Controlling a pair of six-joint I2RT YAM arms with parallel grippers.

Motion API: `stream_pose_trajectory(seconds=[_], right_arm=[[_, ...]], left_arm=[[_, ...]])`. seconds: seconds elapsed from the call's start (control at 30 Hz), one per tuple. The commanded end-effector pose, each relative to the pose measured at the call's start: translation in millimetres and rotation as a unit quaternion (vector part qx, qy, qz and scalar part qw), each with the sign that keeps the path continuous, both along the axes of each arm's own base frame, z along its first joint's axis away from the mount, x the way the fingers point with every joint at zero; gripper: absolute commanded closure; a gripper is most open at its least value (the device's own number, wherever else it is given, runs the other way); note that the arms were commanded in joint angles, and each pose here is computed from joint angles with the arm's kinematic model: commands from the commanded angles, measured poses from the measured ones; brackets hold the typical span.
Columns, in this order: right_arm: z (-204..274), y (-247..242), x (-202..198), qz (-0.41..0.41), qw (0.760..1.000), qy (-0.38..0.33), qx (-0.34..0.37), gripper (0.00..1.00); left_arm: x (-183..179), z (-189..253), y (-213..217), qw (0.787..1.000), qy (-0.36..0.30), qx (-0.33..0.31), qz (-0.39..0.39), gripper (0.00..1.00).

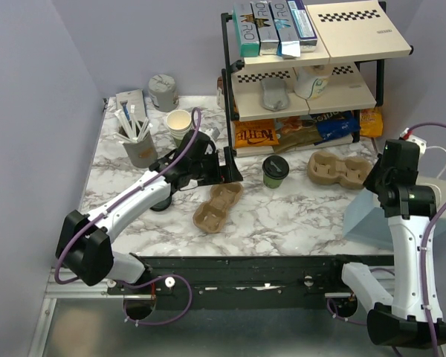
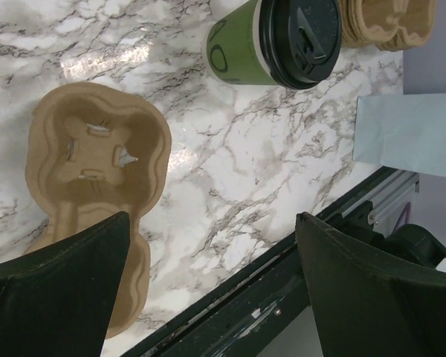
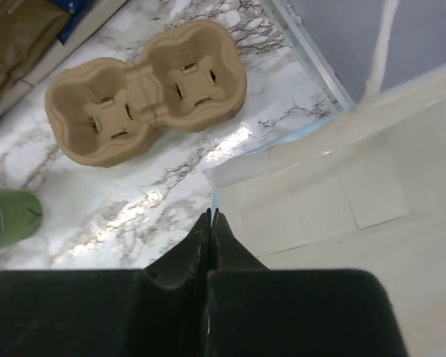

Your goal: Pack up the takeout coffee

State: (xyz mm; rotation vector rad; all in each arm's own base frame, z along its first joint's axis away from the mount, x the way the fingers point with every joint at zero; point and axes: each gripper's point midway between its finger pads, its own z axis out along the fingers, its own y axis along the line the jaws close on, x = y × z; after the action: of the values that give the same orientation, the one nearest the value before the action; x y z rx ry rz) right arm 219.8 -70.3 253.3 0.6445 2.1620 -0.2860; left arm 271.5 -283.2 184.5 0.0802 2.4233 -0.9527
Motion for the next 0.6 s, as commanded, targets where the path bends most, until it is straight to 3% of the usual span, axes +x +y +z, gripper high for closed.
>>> stream_pose_trajectory(seconds=[0.0, 0.2, 0.37, 0.57], right_arm=[[31, -3, -7, 0.013, 0.999, -0.019, -0.022, 0.99], [86, 22, -4, 0.122, 0.988, -0.083, -0.035, 0.99], [157, 69, -2, 0.261, 0.947, -0.184, -0.030, 0.99], [211, 100, 0, 0.340, 0.909, -0.240, -0.036, 0.99]], left_arm=[[-6, -5, 14, 1.000, -0.008, 0.024, 0.013, 0.01], [-12, -11, 26, 0.999, -0.006, 0.045, 0.021, 0.01], [-14, -11, 43, 0.997, -0.002, 0.057, 0.042, 0.01], [-15, -20, 71, 0.995, 0.014, 0.063, 0.075, 0.01]])
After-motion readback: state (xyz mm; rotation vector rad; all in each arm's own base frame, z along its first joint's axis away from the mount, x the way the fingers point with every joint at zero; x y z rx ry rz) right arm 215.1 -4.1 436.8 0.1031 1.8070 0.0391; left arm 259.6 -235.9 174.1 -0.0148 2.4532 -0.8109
